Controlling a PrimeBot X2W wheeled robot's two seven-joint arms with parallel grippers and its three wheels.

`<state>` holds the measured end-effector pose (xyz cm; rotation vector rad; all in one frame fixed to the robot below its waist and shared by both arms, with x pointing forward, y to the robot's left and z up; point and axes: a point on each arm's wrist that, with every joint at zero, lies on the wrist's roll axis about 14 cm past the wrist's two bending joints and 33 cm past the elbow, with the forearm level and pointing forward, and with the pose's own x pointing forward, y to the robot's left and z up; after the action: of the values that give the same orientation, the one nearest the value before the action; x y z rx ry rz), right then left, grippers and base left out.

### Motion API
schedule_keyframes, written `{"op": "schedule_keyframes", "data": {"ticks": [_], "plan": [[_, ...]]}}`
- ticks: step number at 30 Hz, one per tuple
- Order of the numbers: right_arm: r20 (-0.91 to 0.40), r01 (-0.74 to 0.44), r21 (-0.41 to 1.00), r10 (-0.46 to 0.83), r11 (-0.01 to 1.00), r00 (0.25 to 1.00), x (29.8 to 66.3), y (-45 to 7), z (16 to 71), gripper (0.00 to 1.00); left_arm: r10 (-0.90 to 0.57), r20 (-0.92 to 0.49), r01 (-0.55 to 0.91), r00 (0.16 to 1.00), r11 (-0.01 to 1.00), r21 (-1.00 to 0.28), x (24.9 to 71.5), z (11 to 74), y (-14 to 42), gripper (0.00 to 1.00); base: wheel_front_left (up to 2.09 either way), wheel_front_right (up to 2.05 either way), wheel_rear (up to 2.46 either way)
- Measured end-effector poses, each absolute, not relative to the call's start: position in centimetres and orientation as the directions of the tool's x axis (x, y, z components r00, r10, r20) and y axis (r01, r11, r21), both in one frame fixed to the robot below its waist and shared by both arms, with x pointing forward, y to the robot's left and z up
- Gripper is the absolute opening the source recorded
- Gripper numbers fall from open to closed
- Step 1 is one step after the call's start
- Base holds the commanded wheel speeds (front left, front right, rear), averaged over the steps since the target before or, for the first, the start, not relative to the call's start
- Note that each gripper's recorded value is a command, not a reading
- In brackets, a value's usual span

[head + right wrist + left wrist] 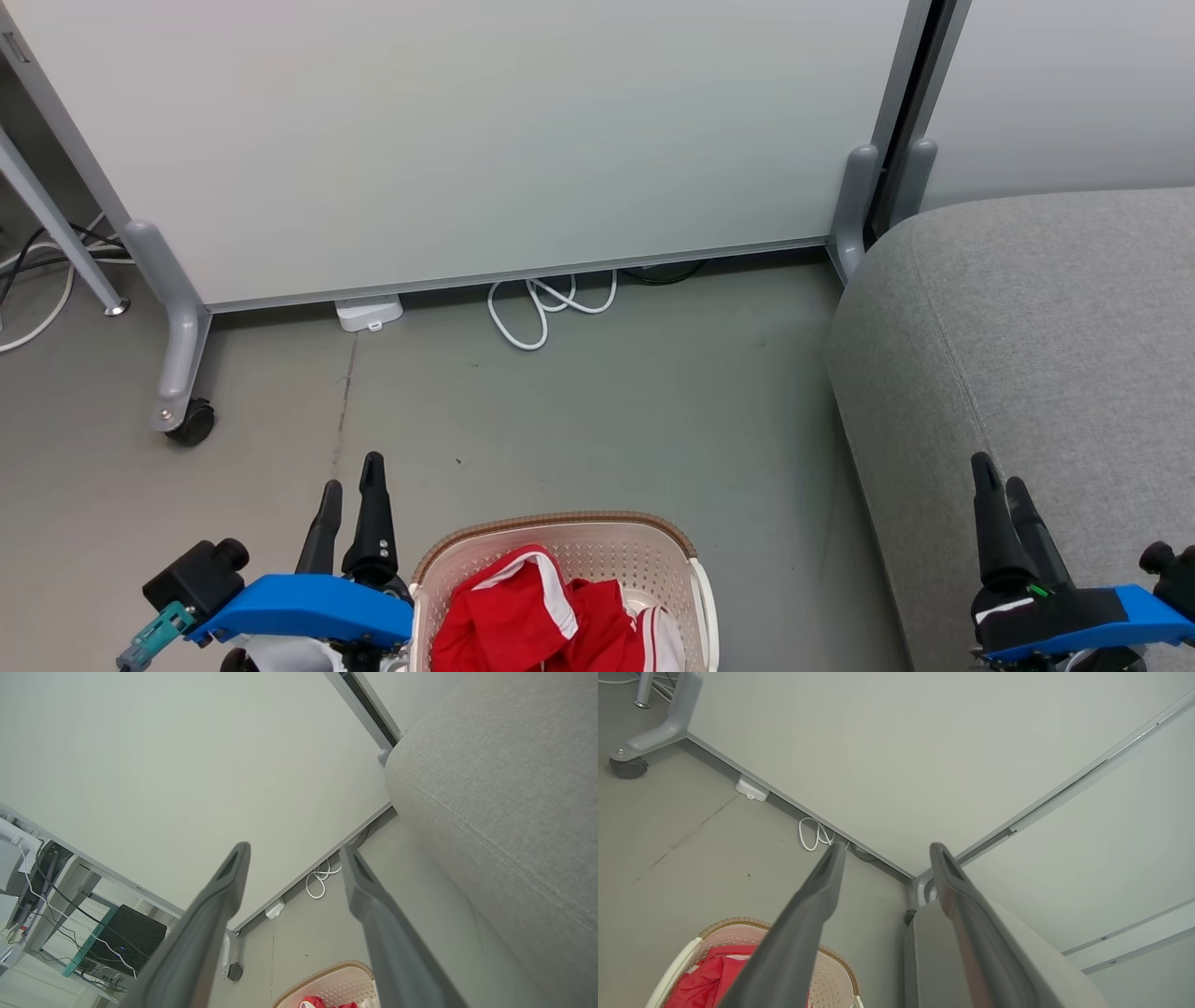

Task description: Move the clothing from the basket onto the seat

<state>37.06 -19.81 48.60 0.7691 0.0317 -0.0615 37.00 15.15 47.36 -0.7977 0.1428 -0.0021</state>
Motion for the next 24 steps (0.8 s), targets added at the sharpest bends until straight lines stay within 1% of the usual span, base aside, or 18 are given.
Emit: {"op": "schedule_keyframes", "data": {"ticks": [14, 24], "plan": [[-0.029, 0.037, 0.549, -0.025, 0.835, 0.999, 37.1, -19.3, 48.9, 1.00, -0.064, -0.099, -0.003, 0.993, 0.823, -0.569, 36.9, 47.7, 14.5, 1.00, 0.00, 0.00, 0.00], [-0.026, 0.018, 0.442, -0.007, 0.897, 1.000, 36.8, -18.9, 48.7, 1.00, -0.078, -0.085, 0.028, 0.993, 0.878, -0.477, 36.6, 47.7, 14.0, 1.00, 0.00, 0.00, 0.00]]}}
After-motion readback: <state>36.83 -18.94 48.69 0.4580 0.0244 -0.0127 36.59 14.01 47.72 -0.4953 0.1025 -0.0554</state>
